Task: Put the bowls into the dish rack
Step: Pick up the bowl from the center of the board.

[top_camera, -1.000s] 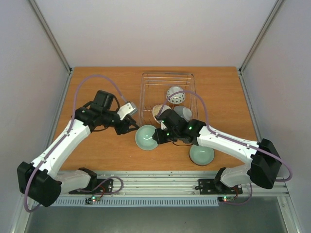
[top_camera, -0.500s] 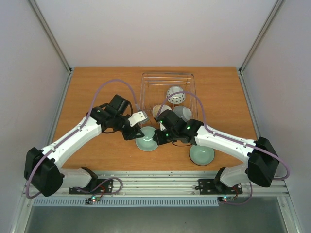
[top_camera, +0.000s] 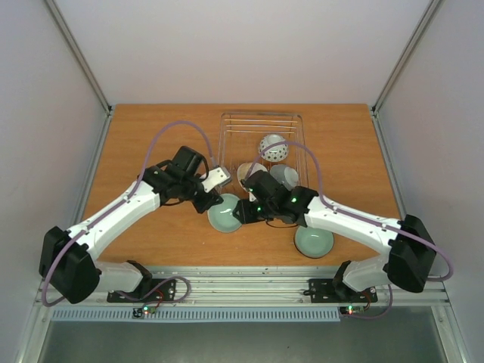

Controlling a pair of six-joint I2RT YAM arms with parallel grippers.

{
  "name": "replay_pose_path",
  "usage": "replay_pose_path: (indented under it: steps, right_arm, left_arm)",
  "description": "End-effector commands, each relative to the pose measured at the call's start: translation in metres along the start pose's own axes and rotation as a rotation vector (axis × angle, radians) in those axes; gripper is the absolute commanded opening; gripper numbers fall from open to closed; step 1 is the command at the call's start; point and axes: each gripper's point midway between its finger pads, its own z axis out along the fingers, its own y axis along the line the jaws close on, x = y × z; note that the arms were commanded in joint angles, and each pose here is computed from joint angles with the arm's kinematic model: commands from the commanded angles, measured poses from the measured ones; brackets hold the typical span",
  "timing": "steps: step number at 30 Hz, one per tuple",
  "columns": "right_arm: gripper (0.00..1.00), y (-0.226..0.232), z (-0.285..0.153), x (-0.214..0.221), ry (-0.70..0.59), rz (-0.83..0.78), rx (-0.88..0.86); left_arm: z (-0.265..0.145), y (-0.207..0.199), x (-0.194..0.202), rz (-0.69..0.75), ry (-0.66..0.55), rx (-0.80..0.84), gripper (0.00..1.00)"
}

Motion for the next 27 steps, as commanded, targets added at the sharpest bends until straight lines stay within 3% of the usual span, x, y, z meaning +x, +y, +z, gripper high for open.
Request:
replay_pose_path:
  steps: [1, 5, 15, 19, 27]
  right_arm:
    - [0.58, 0.045, -0.043, -0.024, -0.129, -0.161, -0.188]
    - [0.7, 0.048, -0.059, -0.026, -0.176, -0.157, -0.22]
    - [0.81, 0.05, -0.074, -0.011, -0.186, -0.107, -0.315]
    - [0.98, 0.053, -0.072, -0.005, -0.173, -0.065, -0.366]
    - [0.99, 0.07, -0.072, 0.003, -0.158, -0.035, -0.518]
  left_arm:
    - [-0.01, -0.038, 0.013, 0.126, -0.007, 0.183, 0.0]
    - [-0.024, -0.054, 0.007, 0.157, -0.075, 0.249, 0.0]
    - [-0.054, -0.053, -0.01, 0.131, -0.232, 0.322, 0.0]
    - [-0.06, -0.047, -0.013, 0.124, -0.272, 0.307, 0.0]
    - [-0.053, -0.036, -0.011, 0.104, -0.275, 0.297, 0.0]
